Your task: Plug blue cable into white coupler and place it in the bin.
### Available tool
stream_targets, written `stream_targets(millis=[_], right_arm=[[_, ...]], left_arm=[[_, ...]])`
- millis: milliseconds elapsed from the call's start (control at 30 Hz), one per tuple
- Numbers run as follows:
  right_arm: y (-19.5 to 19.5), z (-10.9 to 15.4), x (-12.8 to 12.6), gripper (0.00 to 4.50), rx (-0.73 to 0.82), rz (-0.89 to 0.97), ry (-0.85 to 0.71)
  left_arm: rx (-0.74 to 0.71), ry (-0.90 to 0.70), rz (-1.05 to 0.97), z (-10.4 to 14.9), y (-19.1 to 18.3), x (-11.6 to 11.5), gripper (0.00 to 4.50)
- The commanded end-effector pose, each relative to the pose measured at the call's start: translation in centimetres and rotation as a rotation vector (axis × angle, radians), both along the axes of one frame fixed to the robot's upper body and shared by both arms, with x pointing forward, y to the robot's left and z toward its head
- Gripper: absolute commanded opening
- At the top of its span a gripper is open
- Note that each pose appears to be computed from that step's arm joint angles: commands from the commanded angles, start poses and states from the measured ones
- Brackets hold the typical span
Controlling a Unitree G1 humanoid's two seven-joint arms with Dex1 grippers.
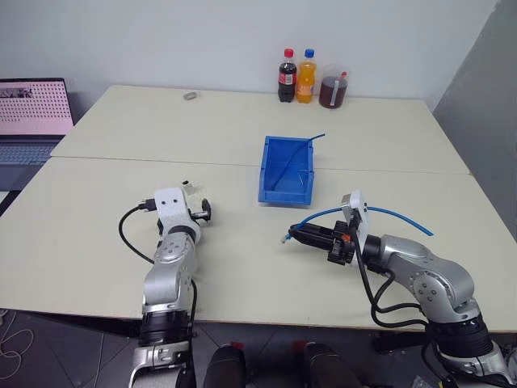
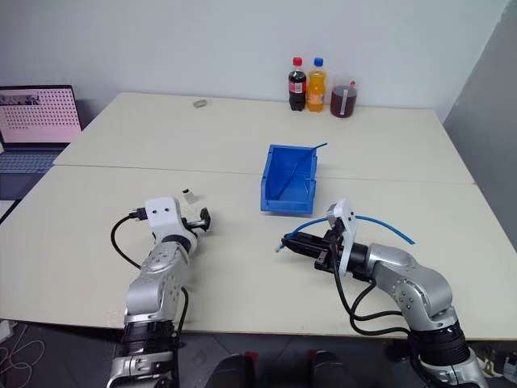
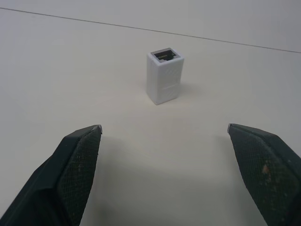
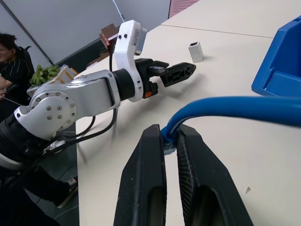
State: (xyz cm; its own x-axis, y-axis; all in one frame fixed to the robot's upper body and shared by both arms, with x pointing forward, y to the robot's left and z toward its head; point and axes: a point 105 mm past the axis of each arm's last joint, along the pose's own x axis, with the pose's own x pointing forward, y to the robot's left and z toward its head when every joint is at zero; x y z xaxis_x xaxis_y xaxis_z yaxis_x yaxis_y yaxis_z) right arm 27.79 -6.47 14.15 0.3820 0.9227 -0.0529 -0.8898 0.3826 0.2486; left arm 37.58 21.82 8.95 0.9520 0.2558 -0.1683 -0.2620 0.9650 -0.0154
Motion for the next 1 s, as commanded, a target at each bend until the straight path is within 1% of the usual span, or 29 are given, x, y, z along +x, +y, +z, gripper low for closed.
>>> stream_targets(millis=[33,167,333,533,767,833,867,1000], right_arm=[[-0.1,1.1,0.0,0.06,0.014,-0.004,-0.05],[-0.3,1.2,0.1,0.06,0.013,-0.01,-0.051],[-0.4,1.2,0.2,0.06,0.011,-0.015,-0.052],[-0.5,1.1,0.1,0.06,0.007,-0.02,-0.051],[-0.5,1.1,0.2,0.06,0.005,-0.02,-0.05],[-0.5,1.1,0.2,0.06,0.005,-0.021,-0.05],[-0.5,1.1,0.2,0.06,0.005,-0.021,-0.05],[-0.6,1.0,0.2,0.06,0.004,-0.023,-0.049]], left_arm=[[0.024,-0.042,0.029,1.5,0.3,1.3,4.5],[0.028,-0.036,0.021,1.7,0.1,2.6,4.5],[0.011,-0.035,0.054,1.8,0.4,3.4,4.5],[-0.021,-0.037,0.093,1.8,0.7,3.9,4.5],[-0.031,-0.043,0.092,2.2,0.8,4.6,4.5],[-0.032,-0.045,0.094,2.2,0.8,4.7,4.15],[-0.033,-0.047,0.096,2.3,0.9,4.7,4.08],[-0.036,-0.052,0.099,2.3,1.0,4.9,3.25]])
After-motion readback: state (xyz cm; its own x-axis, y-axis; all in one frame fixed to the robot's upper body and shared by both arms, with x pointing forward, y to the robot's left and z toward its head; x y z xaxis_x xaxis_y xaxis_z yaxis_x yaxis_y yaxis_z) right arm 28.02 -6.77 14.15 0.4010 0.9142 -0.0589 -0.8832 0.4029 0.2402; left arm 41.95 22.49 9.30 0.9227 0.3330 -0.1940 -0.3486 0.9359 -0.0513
